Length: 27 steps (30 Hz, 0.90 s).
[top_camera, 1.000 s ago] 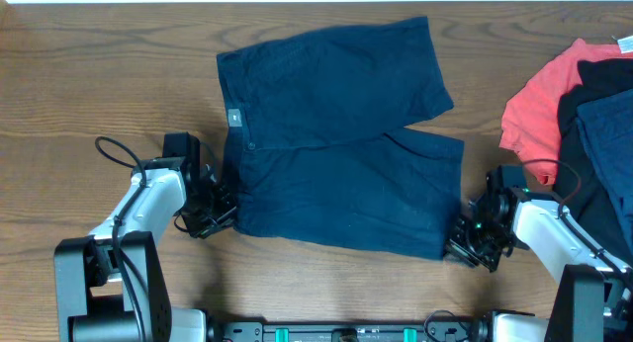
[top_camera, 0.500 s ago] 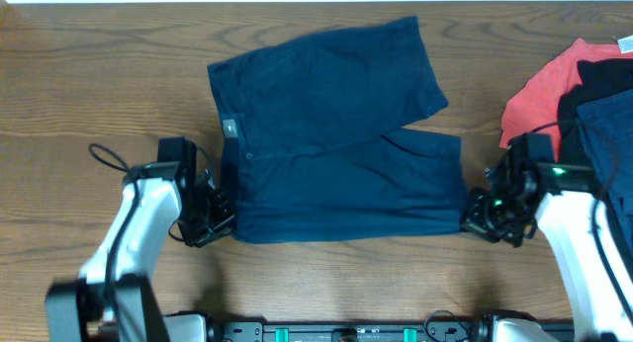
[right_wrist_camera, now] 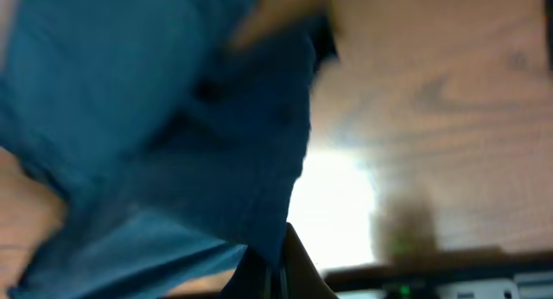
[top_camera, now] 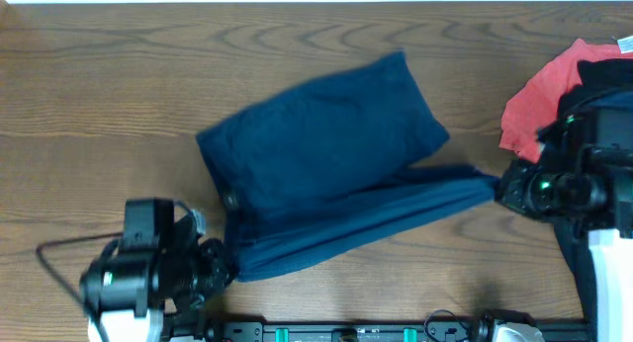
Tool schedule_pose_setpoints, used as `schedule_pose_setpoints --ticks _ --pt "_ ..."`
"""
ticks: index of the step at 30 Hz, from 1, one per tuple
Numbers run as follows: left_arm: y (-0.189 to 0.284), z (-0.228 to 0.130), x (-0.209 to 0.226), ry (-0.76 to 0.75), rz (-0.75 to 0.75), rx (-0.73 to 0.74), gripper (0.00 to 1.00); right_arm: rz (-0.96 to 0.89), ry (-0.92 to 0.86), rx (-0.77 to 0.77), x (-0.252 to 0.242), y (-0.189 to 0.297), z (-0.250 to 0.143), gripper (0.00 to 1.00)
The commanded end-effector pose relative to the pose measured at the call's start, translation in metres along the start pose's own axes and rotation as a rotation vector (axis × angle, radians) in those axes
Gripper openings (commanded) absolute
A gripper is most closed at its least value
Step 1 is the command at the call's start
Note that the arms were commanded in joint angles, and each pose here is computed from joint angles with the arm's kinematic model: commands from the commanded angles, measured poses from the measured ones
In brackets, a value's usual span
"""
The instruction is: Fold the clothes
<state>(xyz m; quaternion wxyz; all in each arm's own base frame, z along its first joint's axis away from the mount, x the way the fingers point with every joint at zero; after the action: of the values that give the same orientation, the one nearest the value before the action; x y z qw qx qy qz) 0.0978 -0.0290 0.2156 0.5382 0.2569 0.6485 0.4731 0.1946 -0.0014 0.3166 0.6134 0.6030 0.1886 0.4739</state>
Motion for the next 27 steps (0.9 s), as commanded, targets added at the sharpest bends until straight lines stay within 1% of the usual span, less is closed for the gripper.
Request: schedule_pose_setpoints --ticks 1,4,6,12,15,16,18,23,25,27 --pt "0.007 -0.002 0.003 0.036 0.040 -0.087 0.06 -0.072 -0.035 -0.163 -0.005 0.016 0.019 0.01" --pt "0.008 0.008 0.000 0.012 0.026 -0.142 0.06 -0.044 -0.029 -0.198 0.003 0.007 0.038 0.01" --pt "0.008 0.021 -0.002 -0.007 0.022 -0.194 0.06 0.012 -0.016 -0.216 0.014 -0.004 0.055 0.01" --pt "0.009 0.073 -0.003 -0.031 0.124 -0.414 0.06 0.153 -0.001 -0.290 0.050 -0.057 0.117 0.01" --pt "0.006 0.097 0.000 -0.028 0.192 -0.482 0.06 0.264 0.033 -0.283 0.070 -0.090 0.140 0.01" --pt "0.004 0.106 0.001 -0.030 0.220 -0.509 0.06 0.326 0.049 -0.279 0.079 -0.104 0.150 0.01" --pt "0.000 0.121 0.001 -0.032 0.236 -0.542 0.06 0.403 0.076 -0.292 0.090 -0.123 0.163 0.01" --pt "-0.016 0.153 0.001 -0.054 0.252 -0.568 0.06 0.537 0.049 -0.302 0.108 -0.164 0.186 0.01" --pt "-0.024 0.162 0.002 -0.051 0.257 -0.559 0.06 0.567 0.018 -0.257 0.113 -0.182 0.185 0.01" --pt "-0.033 0.168 0.002 -0.054 0.236 -0.533 0.06 0.584 0.027 -0.214 0.117 -0.198 0.182 0.01"
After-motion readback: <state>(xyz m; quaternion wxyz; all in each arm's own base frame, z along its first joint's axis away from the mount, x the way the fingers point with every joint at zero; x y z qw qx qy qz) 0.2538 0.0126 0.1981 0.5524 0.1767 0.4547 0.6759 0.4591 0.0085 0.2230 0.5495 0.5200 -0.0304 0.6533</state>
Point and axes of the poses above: each gripper's point midway between its finger pads, its own y axis back along the fingers, its own x axis along the line the jaws close on, z = x × y, the point moved 9 cm from there along y, back along the fingers, and after that the axes turned 9 degrees about -y, right-handed, at the moved point
